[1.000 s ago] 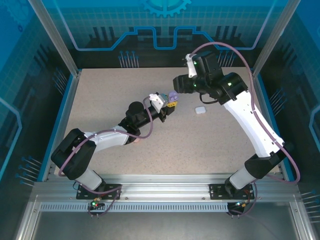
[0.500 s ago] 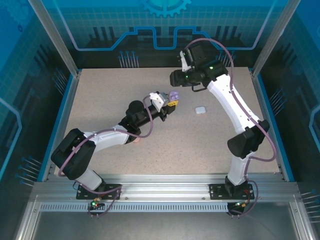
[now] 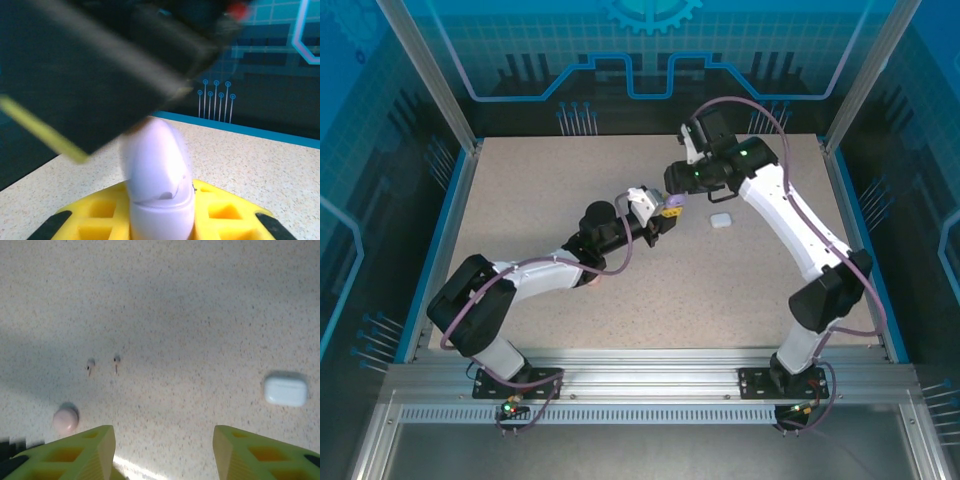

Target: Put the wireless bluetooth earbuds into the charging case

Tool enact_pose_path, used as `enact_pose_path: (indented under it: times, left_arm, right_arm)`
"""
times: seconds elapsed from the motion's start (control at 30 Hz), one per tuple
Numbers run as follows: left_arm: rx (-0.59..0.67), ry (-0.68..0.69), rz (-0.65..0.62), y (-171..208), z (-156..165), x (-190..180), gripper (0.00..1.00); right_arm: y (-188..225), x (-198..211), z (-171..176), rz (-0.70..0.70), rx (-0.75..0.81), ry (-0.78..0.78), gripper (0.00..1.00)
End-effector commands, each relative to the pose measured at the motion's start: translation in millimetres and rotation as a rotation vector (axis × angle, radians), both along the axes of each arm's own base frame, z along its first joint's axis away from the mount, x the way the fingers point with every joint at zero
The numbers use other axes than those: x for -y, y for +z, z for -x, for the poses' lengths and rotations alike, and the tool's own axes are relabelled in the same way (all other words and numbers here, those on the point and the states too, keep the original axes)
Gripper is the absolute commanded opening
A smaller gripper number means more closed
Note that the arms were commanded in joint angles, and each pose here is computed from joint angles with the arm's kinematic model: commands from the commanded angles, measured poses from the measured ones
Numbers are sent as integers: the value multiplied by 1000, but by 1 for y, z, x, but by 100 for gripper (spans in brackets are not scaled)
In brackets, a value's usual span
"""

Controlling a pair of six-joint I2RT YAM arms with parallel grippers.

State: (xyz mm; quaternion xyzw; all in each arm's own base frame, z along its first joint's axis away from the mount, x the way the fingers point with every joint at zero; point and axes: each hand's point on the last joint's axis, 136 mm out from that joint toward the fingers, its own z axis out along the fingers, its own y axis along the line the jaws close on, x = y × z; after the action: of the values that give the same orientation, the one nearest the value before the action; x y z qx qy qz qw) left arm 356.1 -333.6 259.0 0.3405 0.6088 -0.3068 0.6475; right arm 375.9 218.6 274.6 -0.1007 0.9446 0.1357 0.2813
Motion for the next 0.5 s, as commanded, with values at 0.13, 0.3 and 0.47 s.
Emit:
enact_pose_path:
  times: [0.13,0.3,0.47]
  left_arm:
    - [8,32,90,27,-13,0,0]
    - [-160,36,106,3,-23,6,0]
    - [-482,61,121,-39,-38,19,0]
  right_arm:
    - [4,27,9,-21,4,-120,55]
    - [-9,93,-6,-72,-5,-416,58]
    - [-36,117,6,-118,-52,-496,58]
